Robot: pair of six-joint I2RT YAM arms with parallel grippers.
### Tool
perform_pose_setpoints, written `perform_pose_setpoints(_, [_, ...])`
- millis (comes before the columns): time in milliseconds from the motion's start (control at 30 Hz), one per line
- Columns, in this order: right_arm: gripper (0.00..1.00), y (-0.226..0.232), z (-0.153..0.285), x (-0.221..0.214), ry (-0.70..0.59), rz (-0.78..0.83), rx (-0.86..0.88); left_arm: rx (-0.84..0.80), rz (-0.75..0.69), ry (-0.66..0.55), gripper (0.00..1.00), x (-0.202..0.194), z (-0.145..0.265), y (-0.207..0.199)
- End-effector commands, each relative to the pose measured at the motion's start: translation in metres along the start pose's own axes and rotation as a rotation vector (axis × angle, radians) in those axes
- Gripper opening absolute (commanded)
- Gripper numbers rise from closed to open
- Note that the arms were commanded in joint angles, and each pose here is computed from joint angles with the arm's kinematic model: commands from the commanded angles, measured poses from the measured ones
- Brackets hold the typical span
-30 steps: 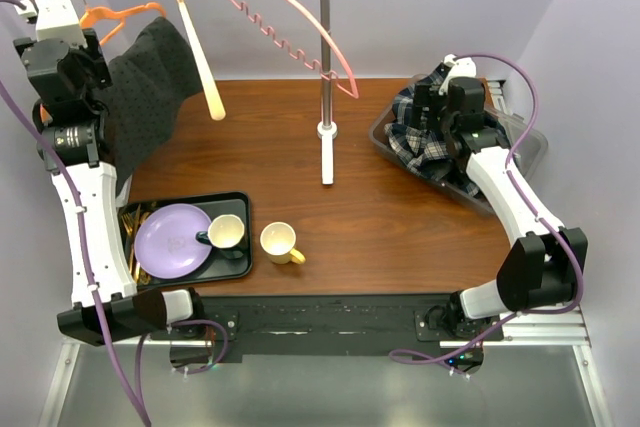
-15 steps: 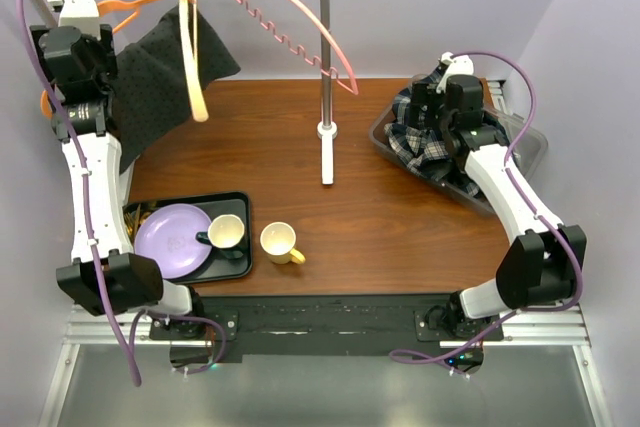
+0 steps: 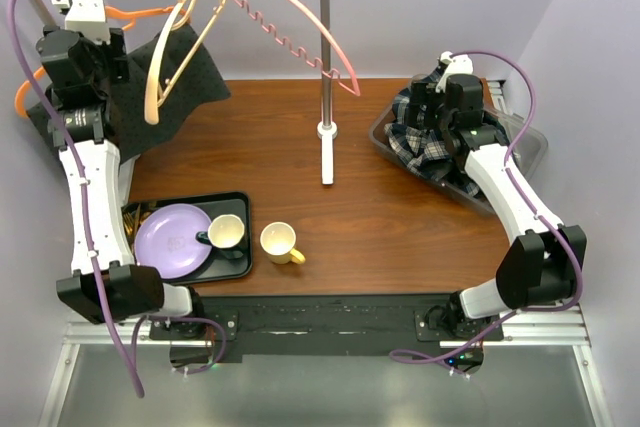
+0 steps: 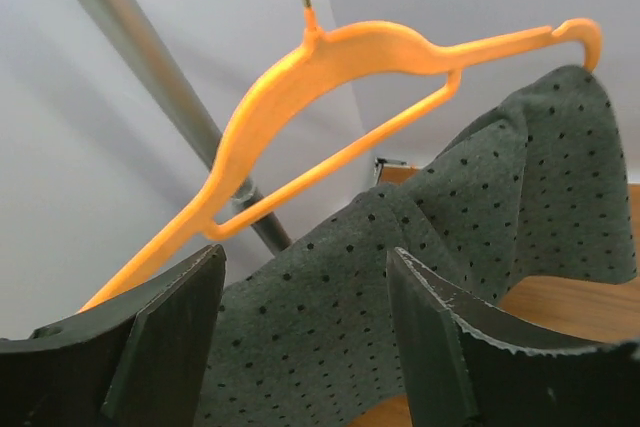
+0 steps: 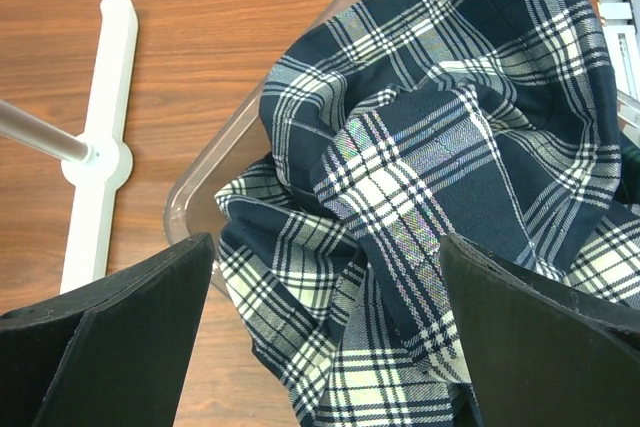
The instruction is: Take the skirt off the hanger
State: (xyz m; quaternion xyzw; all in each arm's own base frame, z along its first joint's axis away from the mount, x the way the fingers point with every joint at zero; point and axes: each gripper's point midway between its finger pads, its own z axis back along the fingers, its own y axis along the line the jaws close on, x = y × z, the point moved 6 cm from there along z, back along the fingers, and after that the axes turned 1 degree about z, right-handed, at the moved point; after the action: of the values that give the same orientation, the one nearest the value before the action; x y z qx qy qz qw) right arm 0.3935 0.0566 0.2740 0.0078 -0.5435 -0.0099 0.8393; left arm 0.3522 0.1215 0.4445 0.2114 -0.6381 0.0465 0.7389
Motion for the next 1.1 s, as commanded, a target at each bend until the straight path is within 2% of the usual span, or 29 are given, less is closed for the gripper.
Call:
perform_pose_setpoints(0, [0.99, 0.009, 0.008, 0.026, -0.089, -0.026, 0.06, 0.073, 0.021, -0.166, 0.71, 0.042, 0.037, 0.02])
perform_pose_setpoints(133, [0.99, 0.014, 0.009, 0.029, -0.083, -0.033, 0.092, 0.137, -0.098, -0.191, 0.7, 0.041, 0.053, 0.032])
perform_pose_setpoints(367, [0.99, 0.021, 0.01, 0.032, -0.069, -0.012, 0.095, 0.258, -0.272, -0.098, 0.69, 0.034, 0.058, 0.051])
perform_pose_setpoints(467, [0.99, 0.027, 0.016, 0.041, -0.083, -0.008, 0.111, 0.193, -0.365, -0.084, 0.71, 0.031, 0.052, 0.046])
perform_pose_setpoints(533, [0.99, 0.03, 0.021, 0.05, -0.105, -0.02, 0.131, 0.146, -0.378, -0.073, 0.75, 0.033, 0.049, 0.042])
perform_pose_setpoints(667, [0.99, 0.047, 0.034, 0.062, -0.131, 0.002, 0.172, 0.137, -0.38, 0.041, 0.75, 0.014, 0.039, 0.047])
perform_pose_setpoints(933, [0.99, 0.06, 0.047, 0.063, -0.143, 0.049, 0.17, 0.047, -0.341, 0.071, 0.75, -0.002, 0.001, 0.041])
perform_pose_setpoints(1067, [0.99, 0.061, 0.054, 0.068, -0.159, 0.052, 0.174, -0.054, -0.307, 0.066, 0.71, -0.009, -0.007, 0.03])
